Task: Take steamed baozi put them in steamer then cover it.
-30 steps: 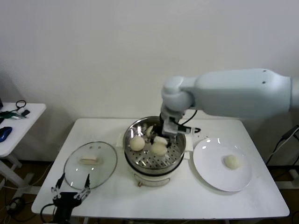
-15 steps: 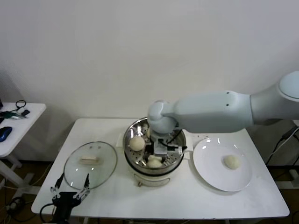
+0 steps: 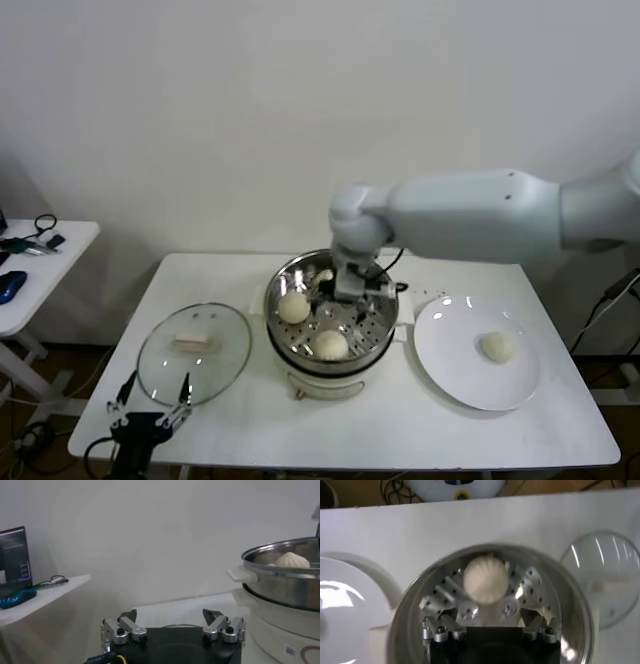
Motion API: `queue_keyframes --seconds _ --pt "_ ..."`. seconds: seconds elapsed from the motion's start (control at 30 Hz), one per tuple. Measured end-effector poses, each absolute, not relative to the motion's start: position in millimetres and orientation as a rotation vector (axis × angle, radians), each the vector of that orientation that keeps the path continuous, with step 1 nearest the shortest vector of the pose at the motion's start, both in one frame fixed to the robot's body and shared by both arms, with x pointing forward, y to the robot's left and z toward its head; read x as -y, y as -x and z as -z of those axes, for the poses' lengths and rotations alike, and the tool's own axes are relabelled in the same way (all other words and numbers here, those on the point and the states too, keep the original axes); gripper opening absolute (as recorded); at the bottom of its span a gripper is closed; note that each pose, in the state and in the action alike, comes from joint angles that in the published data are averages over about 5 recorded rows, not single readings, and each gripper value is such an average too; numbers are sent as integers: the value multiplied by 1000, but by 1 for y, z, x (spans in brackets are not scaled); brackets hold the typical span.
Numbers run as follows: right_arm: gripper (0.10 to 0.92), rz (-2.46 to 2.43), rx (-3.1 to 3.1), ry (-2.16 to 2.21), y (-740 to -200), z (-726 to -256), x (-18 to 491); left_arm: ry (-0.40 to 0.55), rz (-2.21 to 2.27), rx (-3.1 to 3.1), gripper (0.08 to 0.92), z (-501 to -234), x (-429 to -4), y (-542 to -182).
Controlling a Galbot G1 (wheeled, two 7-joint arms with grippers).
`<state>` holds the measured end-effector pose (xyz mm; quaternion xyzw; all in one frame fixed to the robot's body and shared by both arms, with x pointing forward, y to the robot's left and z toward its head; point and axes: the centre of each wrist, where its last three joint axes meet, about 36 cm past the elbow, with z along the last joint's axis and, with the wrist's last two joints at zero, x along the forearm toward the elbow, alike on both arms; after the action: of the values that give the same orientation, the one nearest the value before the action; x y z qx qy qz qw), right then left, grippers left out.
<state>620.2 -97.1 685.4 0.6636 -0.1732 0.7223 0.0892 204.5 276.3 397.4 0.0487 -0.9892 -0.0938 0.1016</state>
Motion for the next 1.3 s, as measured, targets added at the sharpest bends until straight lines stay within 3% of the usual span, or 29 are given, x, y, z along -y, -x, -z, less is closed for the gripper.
queue_keyframes --seconds 0.13,0.27,0.57,0.93,1.3 --pt "823 -1993 743 -1799 -642 -718 165 -140 277 2926 823 -399 -276 -206" --pt "823 -1809 940 -1629 -649 -720 244 -136 274 2930 823 -401 -275 -206" --pt "823 -1442 1216 -1371 -634 -639 381 -137 276 2920 823 -399 -275 -206" --pt "823 -1286 1282 -1222 -618 -535 439 -145 270 2905 823 -394 -271 -204" --pt "822 -1242 1308 -1145 -620 -482 449 -160 275 2895 823 -390 -272 -201"
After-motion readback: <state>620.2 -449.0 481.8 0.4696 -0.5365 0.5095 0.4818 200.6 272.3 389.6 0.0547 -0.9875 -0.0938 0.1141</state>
